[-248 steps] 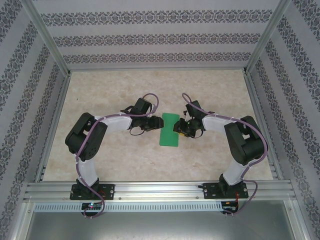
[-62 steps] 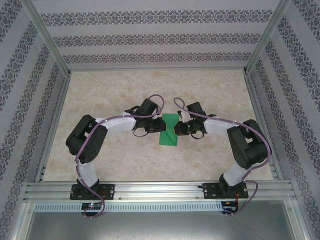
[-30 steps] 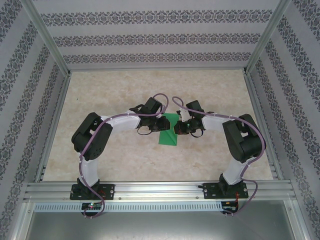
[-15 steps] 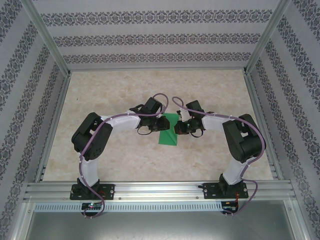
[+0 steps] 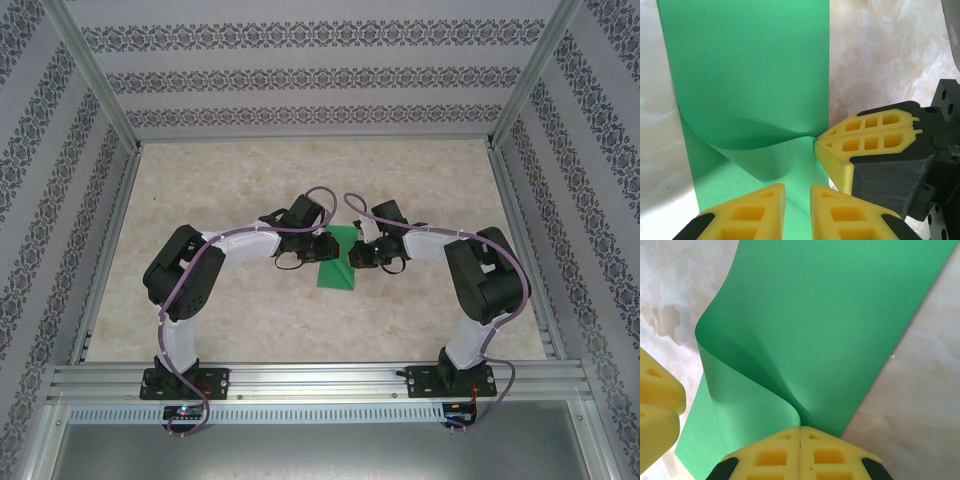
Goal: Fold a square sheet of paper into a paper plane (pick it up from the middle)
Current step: Fold the triangle a second time at the center of the table.
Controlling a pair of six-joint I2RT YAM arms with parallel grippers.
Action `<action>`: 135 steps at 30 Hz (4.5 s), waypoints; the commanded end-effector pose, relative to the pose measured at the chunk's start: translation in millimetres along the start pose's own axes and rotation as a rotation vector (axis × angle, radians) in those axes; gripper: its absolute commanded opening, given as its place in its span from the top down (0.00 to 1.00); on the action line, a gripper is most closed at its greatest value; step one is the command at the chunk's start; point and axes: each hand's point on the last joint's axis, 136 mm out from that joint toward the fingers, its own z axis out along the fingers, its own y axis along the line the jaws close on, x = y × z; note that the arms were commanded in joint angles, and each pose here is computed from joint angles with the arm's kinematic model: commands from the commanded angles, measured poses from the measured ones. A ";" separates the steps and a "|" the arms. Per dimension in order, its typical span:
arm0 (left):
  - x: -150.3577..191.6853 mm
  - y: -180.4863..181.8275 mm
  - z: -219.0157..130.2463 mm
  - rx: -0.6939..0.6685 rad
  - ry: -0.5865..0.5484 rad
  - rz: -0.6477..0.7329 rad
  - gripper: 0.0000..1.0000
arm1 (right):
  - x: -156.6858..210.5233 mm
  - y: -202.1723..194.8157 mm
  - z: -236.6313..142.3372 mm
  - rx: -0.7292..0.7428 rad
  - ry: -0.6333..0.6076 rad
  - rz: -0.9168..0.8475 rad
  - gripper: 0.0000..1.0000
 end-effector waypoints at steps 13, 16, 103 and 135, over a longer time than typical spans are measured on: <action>-12.0 -19.4 13.2 0.079 -0.027 -0.039 0.80 | -6.1 -5.1 2.1 0.028 -0.008 -0.017 0.95; -11.1 -15.1 19.4 0.074 -0.020 -0.047 0.80 | -5.8 -4.5 1.8 0.027 -0.008 -0.019 0.95; 14.0 29.2 42.1 -0.023 0.027 -0.060 0.81 | 21.1 53.4 -26.2 -0.192 -0.004 0.178 1.00; 15.8 31.5 44.2 -0.029 0.037 -0.056 0.82 | 65.8 19.6 5.9 -0.091 0.157 0.285 0.96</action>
